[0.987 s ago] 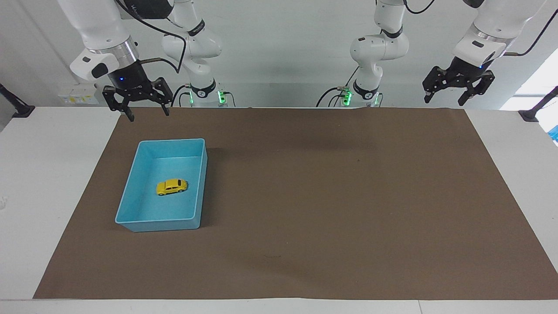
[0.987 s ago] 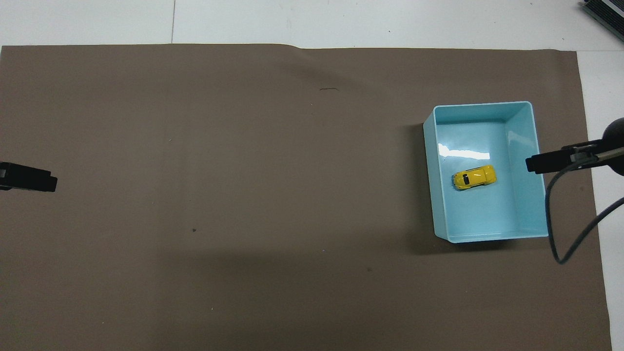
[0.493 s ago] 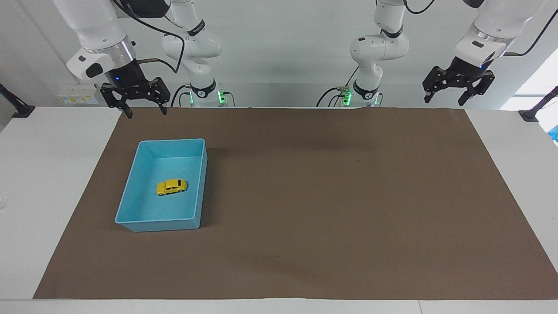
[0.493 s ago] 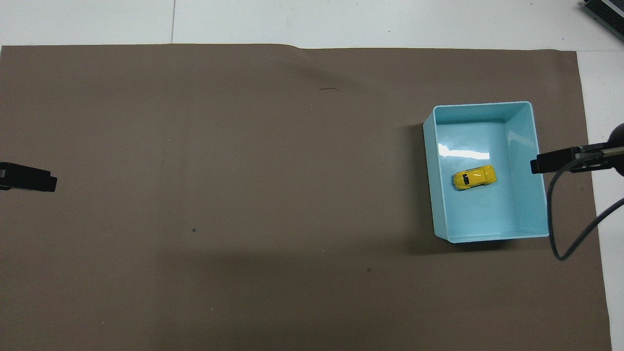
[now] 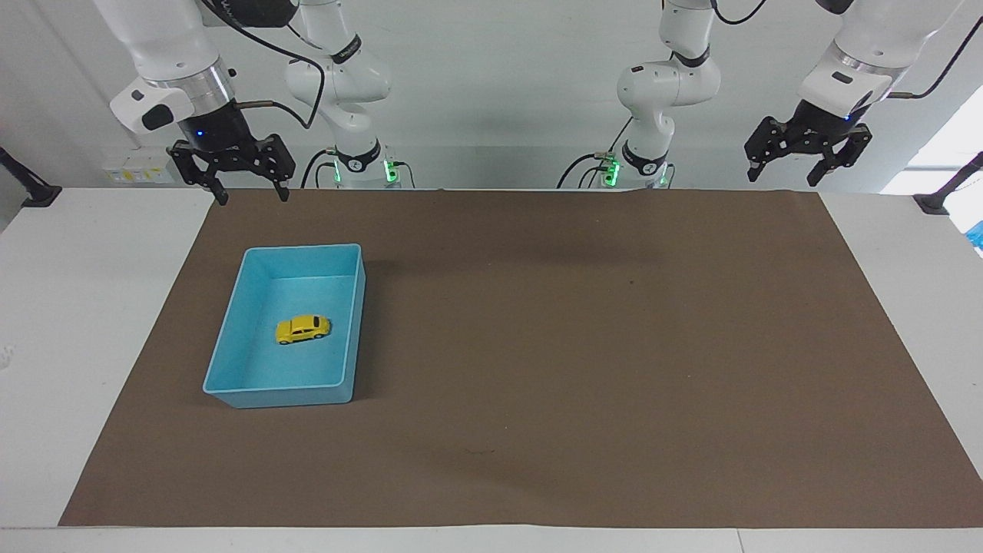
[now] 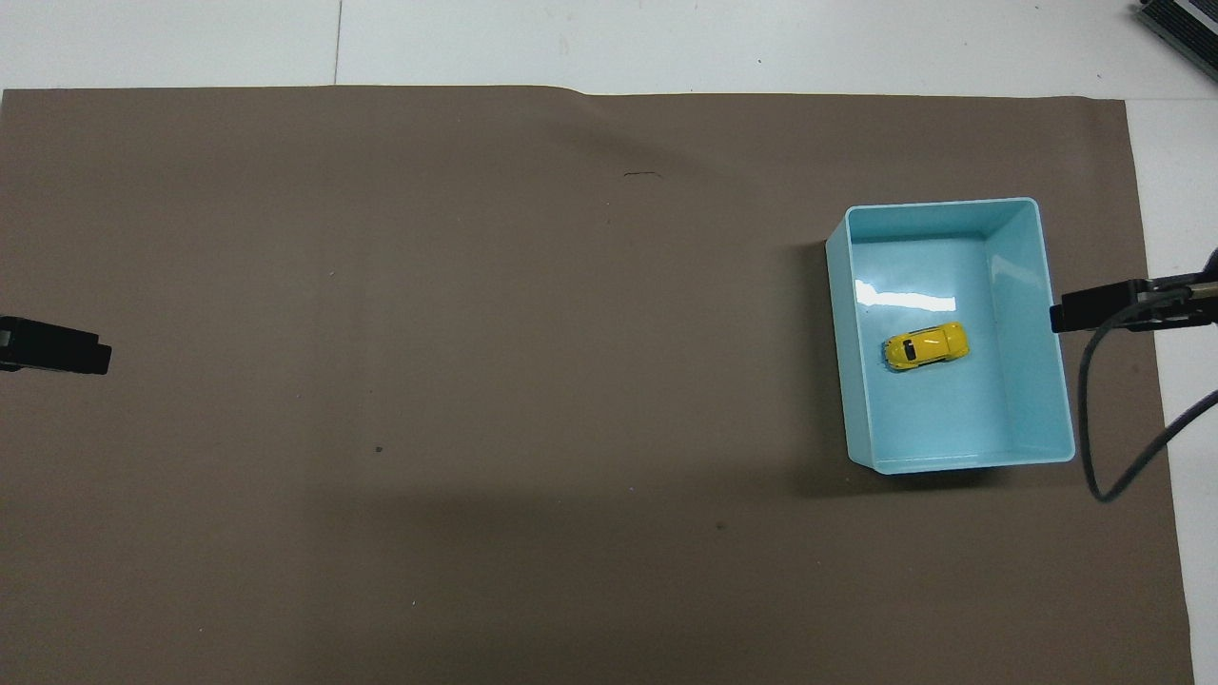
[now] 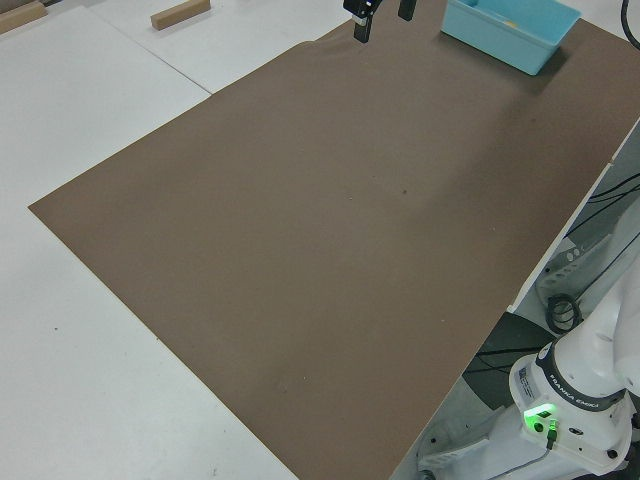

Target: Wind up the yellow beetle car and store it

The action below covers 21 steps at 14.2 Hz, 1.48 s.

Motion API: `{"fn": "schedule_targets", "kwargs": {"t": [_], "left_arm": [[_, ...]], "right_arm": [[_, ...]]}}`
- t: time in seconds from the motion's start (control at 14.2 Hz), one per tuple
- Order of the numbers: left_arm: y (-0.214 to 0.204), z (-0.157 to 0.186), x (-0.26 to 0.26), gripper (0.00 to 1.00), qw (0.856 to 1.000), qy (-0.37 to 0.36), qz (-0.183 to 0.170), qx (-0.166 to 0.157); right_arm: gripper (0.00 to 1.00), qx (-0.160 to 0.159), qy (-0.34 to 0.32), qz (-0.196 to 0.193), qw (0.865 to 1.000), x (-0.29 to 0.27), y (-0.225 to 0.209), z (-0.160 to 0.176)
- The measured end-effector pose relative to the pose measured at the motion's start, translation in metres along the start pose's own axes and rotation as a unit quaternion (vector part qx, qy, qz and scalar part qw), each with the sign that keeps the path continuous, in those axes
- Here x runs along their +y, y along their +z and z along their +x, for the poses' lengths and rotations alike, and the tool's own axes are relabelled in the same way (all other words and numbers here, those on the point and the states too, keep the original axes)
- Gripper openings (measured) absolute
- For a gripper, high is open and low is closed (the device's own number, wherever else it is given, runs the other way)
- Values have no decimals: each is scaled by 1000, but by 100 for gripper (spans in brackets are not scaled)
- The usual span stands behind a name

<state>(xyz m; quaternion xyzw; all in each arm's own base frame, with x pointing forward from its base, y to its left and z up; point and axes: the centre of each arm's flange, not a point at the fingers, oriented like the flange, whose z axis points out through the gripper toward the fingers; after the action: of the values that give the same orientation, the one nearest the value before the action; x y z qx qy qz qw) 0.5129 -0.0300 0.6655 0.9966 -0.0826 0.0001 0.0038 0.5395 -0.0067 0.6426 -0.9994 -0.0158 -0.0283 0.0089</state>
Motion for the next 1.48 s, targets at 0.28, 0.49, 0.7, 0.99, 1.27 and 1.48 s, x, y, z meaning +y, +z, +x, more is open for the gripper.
{"fn": "schedule_targets", "kwargs": {"t": [0.28, 0.49, 0.7, 0.99, 1.27, 1.48], "left_arm": [[0, 0, 0, 100, 1000, 0, 0, 0], [0, 0, 0, 100, 1000, 0, 0, 0], [0, 0, 0, 100, 1000, 0, 0, 0], [0, 0, 0, 100, 1000, 0, 0, 0], [0, 0, 0, 100, 1000, 0, 0, 0], [0, 0, 0, 100, 1000, 0, 0, 0]], "right_arm": [[100, -9, 42, -2, 999, -3, -5, -3], [100, -7, 46, -2, 999, -4, -8, -3], [100, -6, 46, -2, 999, -4, -9, -3], [100, -5, 46, -2, 999, -4, -10, -3], [100, -5, 46, -2, 999, -4, -10, -3], [100, -4, 46, -2, 999, -4, -11, -3]]}}
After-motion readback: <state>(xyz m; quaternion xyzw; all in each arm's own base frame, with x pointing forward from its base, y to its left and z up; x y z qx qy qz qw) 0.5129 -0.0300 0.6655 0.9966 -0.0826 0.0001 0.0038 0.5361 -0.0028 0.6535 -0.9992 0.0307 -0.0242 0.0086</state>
